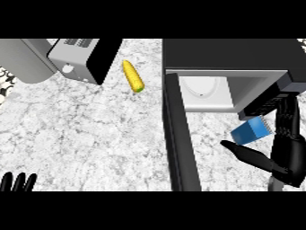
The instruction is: Pick up the milk, place it into the microwave and close the microwave
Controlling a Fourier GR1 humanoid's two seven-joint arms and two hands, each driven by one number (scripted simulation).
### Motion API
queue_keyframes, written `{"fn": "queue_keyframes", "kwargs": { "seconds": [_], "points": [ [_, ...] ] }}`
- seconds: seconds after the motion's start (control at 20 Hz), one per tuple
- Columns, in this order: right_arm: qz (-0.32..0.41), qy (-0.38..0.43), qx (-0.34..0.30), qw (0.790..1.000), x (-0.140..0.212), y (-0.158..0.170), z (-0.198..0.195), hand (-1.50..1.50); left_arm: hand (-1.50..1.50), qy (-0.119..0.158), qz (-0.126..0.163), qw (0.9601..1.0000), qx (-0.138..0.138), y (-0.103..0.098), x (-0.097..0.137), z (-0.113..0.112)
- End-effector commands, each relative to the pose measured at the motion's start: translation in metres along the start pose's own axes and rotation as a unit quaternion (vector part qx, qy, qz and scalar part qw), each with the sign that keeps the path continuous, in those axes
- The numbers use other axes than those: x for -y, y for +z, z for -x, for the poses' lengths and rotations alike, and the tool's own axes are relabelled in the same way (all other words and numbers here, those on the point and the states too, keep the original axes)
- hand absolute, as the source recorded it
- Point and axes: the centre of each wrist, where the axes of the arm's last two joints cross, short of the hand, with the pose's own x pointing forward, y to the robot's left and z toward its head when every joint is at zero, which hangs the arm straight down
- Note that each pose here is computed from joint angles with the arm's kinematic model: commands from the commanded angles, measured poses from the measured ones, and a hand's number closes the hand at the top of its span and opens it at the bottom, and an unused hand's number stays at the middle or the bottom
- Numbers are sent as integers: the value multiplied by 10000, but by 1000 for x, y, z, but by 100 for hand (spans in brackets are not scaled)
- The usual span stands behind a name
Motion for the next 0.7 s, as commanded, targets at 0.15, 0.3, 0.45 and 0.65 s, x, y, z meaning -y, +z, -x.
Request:
{"fn": "queue_keyframes", "kwargs": {
  "seconds": [0.15, 0.3, 0.45, 0.65],
  "points": [
    [125, 204, -164, 9996, 31, 17, 42, -150, -150, 11, -13, 10000, -74, 3, -5, 4],
    [43, 302, -219, 9993, 43, 16, 62, -150, -150, 94, 37, 9999, -87, -4, 2, 8],
    [-47, 329, -378, 9987, 48, 9, 58, -150, -150, 102, 0, 9999, 28, 17, -13, 9],
    [-238, 332, -528, 9978, 62, 25, 79, -150, -150, 30, 4, 10000, 37, 8, 9, -8]
  ]
}}
